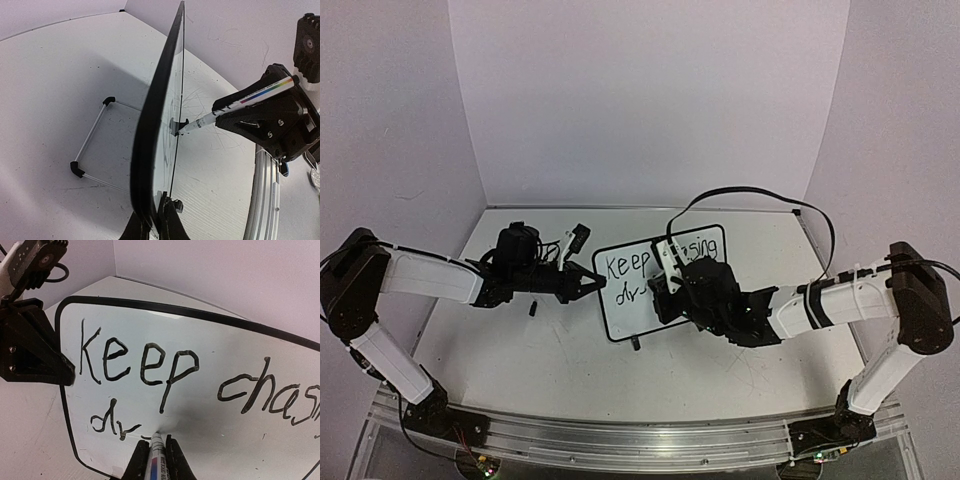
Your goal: Write a sentence on the whiteboard
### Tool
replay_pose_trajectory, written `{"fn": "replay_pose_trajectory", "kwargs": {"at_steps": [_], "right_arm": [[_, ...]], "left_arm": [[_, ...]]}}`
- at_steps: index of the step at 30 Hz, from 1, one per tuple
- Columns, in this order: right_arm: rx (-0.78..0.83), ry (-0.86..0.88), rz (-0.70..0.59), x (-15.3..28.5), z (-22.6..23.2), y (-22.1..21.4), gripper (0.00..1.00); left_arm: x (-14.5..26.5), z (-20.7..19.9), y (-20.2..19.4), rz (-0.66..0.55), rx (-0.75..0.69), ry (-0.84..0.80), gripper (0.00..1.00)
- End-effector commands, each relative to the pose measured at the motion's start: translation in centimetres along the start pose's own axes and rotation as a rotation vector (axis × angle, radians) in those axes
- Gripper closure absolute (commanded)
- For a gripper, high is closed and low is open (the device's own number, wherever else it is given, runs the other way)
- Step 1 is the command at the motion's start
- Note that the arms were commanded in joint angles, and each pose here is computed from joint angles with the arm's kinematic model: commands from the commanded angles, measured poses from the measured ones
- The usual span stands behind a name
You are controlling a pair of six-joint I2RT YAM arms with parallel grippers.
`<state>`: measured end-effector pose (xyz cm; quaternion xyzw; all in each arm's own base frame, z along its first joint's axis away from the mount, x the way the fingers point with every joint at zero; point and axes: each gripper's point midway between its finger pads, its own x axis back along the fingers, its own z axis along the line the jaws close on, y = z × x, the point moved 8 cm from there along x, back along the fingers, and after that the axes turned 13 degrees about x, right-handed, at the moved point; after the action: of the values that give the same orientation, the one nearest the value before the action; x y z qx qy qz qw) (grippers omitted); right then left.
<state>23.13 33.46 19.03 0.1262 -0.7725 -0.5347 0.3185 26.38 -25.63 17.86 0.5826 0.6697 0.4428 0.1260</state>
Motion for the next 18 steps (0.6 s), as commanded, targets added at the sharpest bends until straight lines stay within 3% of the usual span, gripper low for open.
{"fn": "replay_pose_trajectory", "kwargs": {"at_steps": [1,18], "right_arm": [[-0.038,-0.037,-0.088,-0.1,-0.8,2.5,1.00],[-0.041,0.020,-0.049,-1.0,0.2,1.5,1.00]], "left_arm": [[0.5,1.5,1.5,-0.056,-0.065,0.155,1.00],[0.5,1.5,1.5,-0.055,-0.068,0.154,1.00]]}}
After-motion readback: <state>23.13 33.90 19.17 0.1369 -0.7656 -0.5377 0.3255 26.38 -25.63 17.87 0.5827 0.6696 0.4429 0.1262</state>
